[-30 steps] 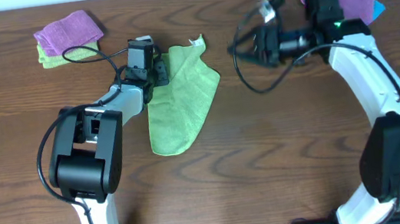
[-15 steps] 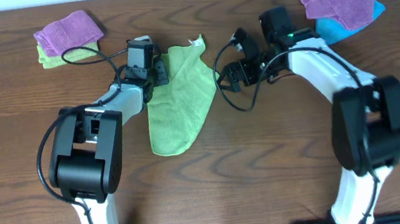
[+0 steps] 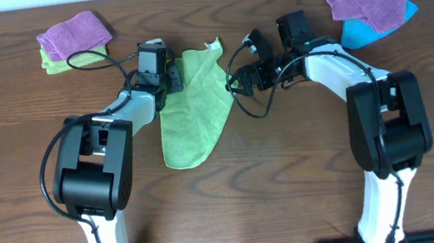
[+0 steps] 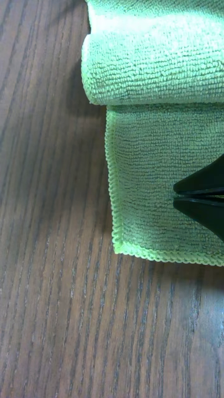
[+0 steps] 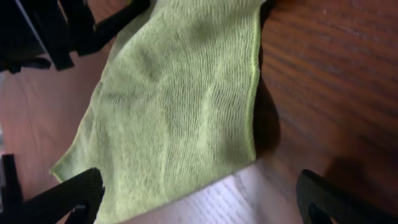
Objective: Fold the cloth
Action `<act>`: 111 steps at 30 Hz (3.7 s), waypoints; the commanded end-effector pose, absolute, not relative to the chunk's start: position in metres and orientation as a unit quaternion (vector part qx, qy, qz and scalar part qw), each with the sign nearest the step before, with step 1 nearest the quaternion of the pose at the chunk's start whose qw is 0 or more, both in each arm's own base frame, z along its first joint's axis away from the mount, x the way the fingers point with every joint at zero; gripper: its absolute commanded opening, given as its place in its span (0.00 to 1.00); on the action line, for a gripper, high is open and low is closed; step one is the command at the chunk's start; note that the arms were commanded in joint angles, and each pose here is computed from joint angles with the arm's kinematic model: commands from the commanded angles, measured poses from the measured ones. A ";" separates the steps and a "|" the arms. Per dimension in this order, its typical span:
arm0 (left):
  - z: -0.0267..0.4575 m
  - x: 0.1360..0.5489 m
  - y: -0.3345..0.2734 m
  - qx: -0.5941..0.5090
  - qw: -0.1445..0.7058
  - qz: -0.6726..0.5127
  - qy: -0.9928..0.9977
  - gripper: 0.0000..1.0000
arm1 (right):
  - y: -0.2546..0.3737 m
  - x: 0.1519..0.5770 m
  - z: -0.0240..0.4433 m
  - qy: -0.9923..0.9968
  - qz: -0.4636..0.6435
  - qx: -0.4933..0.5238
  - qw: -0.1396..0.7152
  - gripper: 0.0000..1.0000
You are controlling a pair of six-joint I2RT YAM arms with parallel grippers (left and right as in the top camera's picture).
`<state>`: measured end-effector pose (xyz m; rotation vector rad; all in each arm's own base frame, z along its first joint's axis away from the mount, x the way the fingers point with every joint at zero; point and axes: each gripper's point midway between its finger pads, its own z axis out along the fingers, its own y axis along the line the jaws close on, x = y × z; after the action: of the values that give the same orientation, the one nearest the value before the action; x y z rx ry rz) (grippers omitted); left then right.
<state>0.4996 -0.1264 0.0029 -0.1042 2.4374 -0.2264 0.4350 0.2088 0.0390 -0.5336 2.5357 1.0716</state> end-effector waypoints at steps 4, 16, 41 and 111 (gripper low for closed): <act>-0.011 0.495 -0.121 -0.046 0.322 -0.075 0.943 0.06 | 0.229 0.437 0.030 0.877 0.421 -0.171 0.156 0.99; -0.011 0.496 -0.121 -0.046 0.323 -0.075 0.942 0.06 | 0.259 0.435 0.013 0.865 0.459 -0.151 0.135 0.99; -0.010 0.499 -0.110 -0.058 0.333 -0.043 0.940 0.06 | 0.267 0.369 0.109 0.823 0.545 -0.157 0.039 0.93; -0.023 0.477 -0.121 -0.052 0.293 -0.033 0.954 0.06 | 0.175 0.456 0.022 0.961 0.099 -0.178 0.186 0.01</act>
<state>0.4955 -0.1154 0.0009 -0.1578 2.4589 -0.0910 0.4525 0.1754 0.0288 -0.4636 2.7132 0.3362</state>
